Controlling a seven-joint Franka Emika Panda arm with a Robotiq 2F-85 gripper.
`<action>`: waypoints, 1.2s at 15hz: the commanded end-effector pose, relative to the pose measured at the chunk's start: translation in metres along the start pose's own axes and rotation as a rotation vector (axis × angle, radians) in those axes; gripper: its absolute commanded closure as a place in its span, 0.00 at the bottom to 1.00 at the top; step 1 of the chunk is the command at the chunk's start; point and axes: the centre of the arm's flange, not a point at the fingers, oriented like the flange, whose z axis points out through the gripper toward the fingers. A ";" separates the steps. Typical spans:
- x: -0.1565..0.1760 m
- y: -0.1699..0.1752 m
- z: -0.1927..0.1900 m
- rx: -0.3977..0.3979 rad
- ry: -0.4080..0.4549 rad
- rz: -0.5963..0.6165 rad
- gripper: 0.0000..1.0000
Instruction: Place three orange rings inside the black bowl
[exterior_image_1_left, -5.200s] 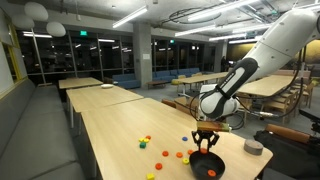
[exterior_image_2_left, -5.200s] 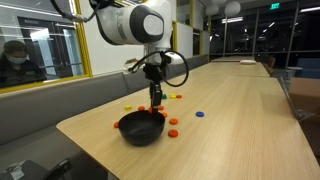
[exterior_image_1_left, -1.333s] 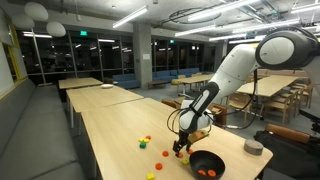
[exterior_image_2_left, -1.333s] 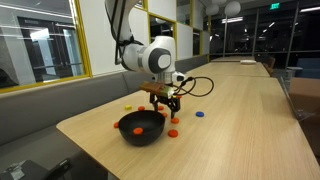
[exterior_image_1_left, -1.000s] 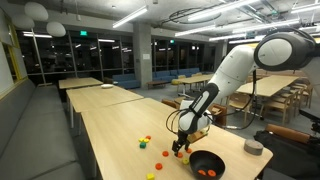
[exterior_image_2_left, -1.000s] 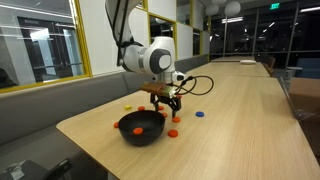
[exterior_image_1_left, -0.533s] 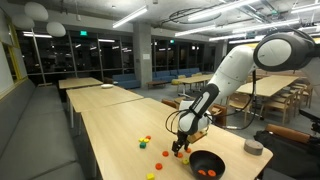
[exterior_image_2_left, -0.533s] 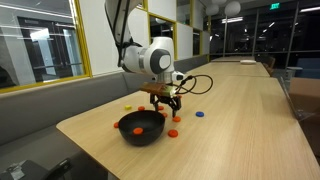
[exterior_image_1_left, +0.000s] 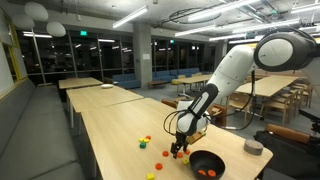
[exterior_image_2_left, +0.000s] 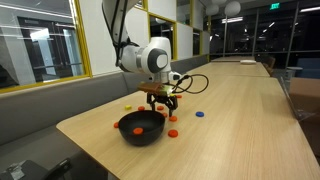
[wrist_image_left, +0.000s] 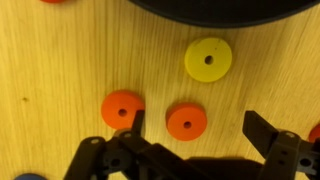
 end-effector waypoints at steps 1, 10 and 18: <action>0.007 -0.008 -0.006 -0.012 -0.006 -0.012 0.00; 0.007 -0.016 -0.011 -0.008 0.002 -0.031 0.00; 0.008 -0.019 -0.006 -0.009 -0.001 -0.040 0.00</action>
